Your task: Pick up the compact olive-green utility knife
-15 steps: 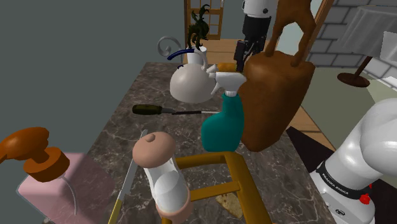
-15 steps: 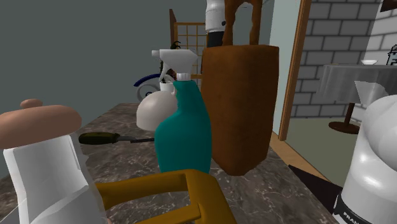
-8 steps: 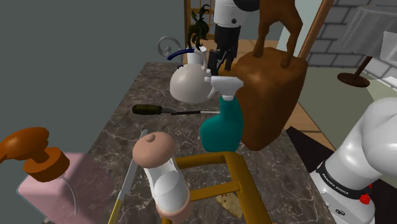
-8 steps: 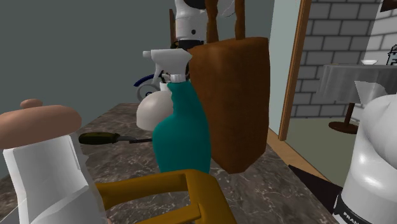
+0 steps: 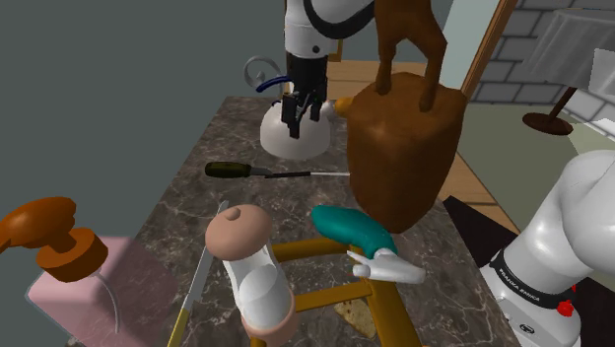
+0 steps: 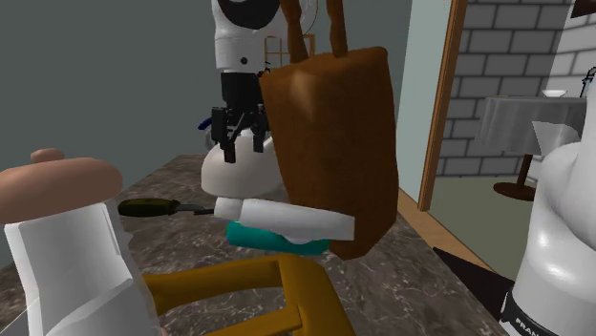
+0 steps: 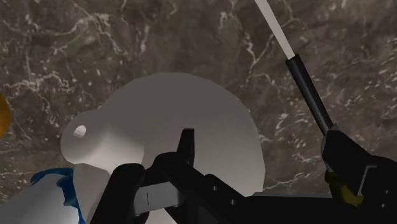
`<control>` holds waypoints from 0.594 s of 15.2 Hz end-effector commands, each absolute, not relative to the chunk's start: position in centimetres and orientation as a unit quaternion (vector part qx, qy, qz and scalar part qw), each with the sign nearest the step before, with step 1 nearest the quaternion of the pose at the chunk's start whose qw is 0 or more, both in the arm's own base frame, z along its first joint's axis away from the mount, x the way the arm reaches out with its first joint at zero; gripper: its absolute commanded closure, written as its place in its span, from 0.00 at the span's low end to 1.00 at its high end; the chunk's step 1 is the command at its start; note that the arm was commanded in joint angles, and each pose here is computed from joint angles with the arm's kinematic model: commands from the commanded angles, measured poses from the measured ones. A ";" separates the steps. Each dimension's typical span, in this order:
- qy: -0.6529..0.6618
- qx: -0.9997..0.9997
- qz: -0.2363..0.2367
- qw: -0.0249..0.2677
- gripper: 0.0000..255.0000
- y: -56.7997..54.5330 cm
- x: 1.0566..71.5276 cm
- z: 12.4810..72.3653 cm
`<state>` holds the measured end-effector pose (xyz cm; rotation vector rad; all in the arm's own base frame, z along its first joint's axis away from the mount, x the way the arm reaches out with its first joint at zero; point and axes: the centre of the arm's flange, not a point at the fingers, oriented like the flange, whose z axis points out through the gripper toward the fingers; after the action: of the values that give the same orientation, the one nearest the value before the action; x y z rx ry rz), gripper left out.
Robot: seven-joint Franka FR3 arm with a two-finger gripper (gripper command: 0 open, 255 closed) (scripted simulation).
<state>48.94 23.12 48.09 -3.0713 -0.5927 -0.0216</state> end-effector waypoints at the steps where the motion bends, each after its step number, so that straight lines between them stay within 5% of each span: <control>1: -0.210 -0.978 -0.010 0.016 0.00 26.3 50.0 46.9; 9: -0.276 -0.961 -0.016 0.025 0.00 35.9 52.5 44.4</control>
<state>52.32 34.49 44.68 -2.9856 -0.8291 -0.0338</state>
